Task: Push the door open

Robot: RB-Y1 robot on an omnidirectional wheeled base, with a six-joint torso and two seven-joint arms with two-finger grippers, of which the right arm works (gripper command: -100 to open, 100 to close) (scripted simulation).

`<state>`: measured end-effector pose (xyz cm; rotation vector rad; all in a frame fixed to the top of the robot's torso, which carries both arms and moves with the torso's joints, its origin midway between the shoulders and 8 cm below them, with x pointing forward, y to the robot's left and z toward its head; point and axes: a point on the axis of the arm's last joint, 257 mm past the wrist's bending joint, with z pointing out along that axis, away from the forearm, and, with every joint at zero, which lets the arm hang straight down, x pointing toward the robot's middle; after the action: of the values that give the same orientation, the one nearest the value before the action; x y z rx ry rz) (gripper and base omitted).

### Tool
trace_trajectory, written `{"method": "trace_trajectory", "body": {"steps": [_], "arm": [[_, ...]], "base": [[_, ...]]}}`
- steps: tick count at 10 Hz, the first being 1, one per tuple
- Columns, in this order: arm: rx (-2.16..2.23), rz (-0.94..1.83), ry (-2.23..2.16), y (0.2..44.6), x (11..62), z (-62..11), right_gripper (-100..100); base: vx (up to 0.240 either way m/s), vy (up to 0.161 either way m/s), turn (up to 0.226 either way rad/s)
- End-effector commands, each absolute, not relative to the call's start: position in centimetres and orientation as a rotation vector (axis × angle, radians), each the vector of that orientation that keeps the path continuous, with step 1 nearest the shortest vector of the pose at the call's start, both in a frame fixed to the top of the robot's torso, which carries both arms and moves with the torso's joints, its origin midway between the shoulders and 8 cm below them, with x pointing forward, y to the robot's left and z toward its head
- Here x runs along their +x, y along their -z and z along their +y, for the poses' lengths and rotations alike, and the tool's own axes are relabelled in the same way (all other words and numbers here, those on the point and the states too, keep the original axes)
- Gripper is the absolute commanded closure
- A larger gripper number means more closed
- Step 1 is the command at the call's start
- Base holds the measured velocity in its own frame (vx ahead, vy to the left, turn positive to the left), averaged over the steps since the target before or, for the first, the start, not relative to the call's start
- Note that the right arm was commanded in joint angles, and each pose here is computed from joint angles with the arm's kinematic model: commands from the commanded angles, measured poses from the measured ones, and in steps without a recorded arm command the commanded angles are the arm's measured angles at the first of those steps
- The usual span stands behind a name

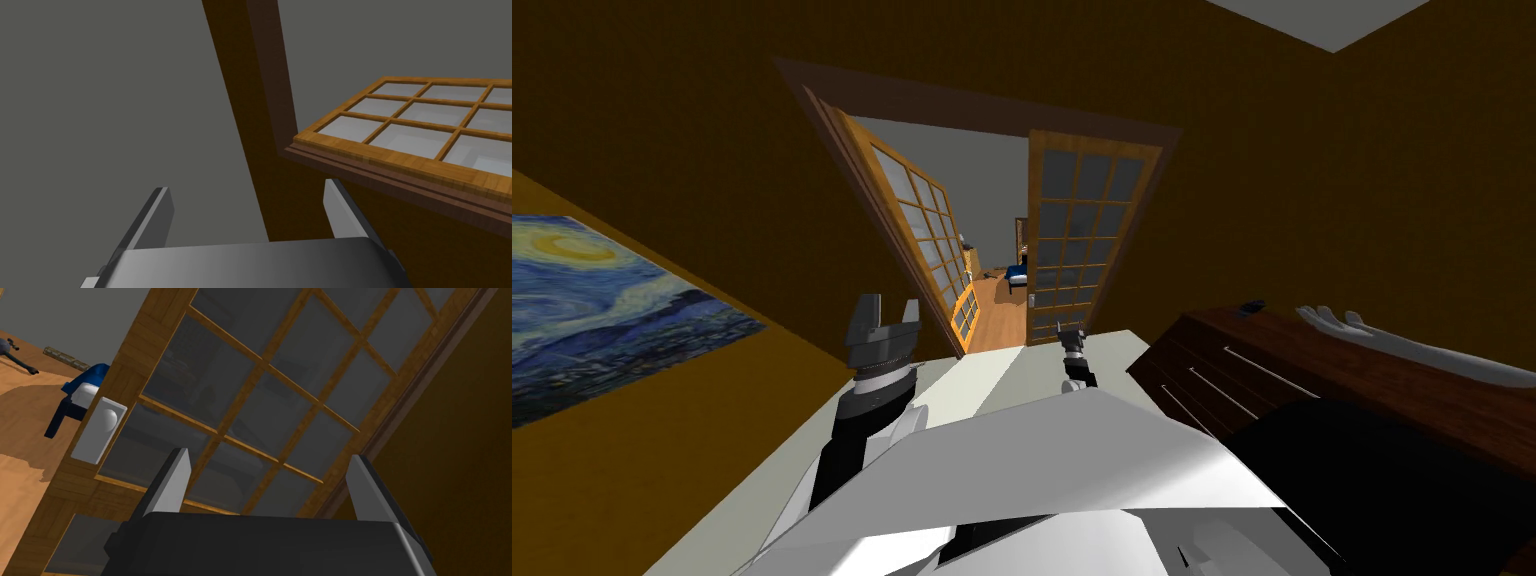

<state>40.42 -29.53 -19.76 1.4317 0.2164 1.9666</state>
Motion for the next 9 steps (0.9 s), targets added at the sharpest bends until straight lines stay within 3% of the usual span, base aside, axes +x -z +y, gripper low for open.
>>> {"method": "trace_trajectory", "body": {"steps": [1,9], "arm": [[1.471,0.181,-1.982,21.0,40.4,-29.7,-100],[1.649,0.011,-2.022,26.9,40.4,-30.1,-100]], "base": [[0.088,-0.034,0.169],[0.09,-0.041,0.156]]}}
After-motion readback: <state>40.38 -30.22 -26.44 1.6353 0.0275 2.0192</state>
